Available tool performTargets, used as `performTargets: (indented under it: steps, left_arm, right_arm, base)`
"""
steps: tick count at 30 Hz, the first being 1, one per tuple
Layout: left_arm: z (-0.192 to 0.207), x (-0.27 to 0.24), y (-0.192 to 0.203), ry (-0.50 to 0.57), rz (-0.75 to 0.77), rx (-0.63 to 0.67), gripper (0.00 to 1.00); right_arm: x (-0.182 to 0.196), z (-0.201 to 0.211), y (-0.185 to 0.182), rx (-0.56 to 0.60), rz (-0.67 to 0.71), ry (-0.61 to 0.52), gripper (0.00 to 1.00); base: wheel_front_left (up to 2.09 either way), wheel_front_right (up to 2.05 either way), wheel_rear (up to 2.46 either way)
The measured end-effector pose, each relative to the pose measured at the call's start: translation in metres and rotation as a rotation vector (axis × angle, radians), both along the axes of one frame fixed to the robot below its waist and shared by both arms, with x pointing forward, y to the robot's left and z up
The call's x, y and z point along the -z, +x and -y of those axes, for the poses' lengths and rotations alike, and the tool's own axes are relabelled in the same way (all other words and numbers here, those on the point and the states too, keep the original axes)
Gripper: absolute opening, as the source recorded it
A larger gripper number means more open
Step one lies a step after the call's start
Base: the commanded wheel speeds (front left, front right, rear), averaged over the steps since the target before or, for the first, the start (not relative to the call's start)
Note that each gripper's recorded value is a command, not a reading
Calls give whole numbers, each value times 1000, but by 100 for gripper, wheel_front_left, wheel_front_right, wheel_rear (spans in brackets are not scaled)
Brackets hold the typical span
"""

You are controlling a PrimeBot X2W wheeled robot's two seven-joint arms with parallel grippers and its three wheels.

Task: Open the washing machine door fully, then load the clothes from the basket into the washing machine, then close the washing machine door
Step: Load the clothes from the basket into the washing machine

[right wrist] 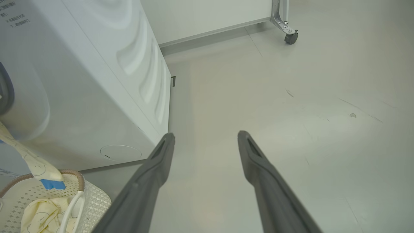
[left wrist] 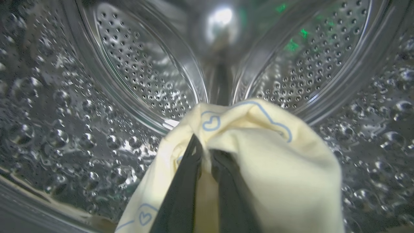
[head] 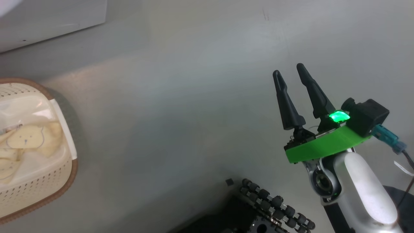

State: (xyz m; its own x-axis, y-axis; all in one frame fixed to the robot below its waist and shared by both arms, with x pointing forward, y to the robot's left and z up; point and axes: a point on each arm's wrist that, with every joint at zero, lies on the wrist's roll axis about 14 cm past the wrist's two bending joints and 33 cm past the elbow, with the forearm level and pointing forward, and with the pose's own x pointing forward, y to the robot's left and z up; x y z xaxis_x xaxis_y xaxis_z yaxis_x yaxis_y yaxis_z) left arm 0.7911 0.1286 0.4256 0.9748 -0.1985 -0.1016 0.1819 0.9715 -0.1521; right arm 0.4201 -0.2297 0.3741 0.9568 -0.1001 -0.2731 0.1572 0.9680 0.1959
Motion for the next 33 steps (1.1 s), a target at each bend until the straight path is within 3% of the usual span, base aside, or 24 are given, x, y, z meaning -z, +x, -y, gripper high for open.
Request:
performTargets:
  steps: [6, 14, 15, 16, 17, 18, 19, 33]
  left_arm:
    - [-6, -29, 11, 16, 201, -33, 0]
    - [-14, 10, 7, -4, 37, -32, 0]
    - [-16, 13, 6, -5, 23, -37, 9]
    - [-18, 15, 5, -5, 14, -41, 37]
    - [-19, 18, 4, -3, -2, -44, 50]
    - [-21, 21, 3, 1, -14, -45, 93]
    - [-21, 22, 2, 1, -20, -47, 100]
    - [-22, 34, -35, 14, -58, -51, 100]
  right_arm:
    - [4, 2, -1, 10, -12, 4, 100]
    - [7, -3, 2, -3, -10, 19, 100]
    - [7, -4, 3, -5, -9, 20, 100]
    - [7, -4, 3, -6, -9, 21, 100]
    - [8, -5, 4, -7, -8, 22, 100]
    - [7, -5, 4, -8, -7, 24, 100]
    - [7, -5, 5, -10, -4, 23, 100]
    - [-15, -5, 19, -30, 69, -11, 100]
  base:
    - [0, 0, 0]
    - [0, 0, 0]
    - [0, 0, 0]
    - [0, 0, 0]
    - [0, 0, 0]
    - [0, 0, 0]
    - [0, 0, 0]
    - [0, 0, 0]
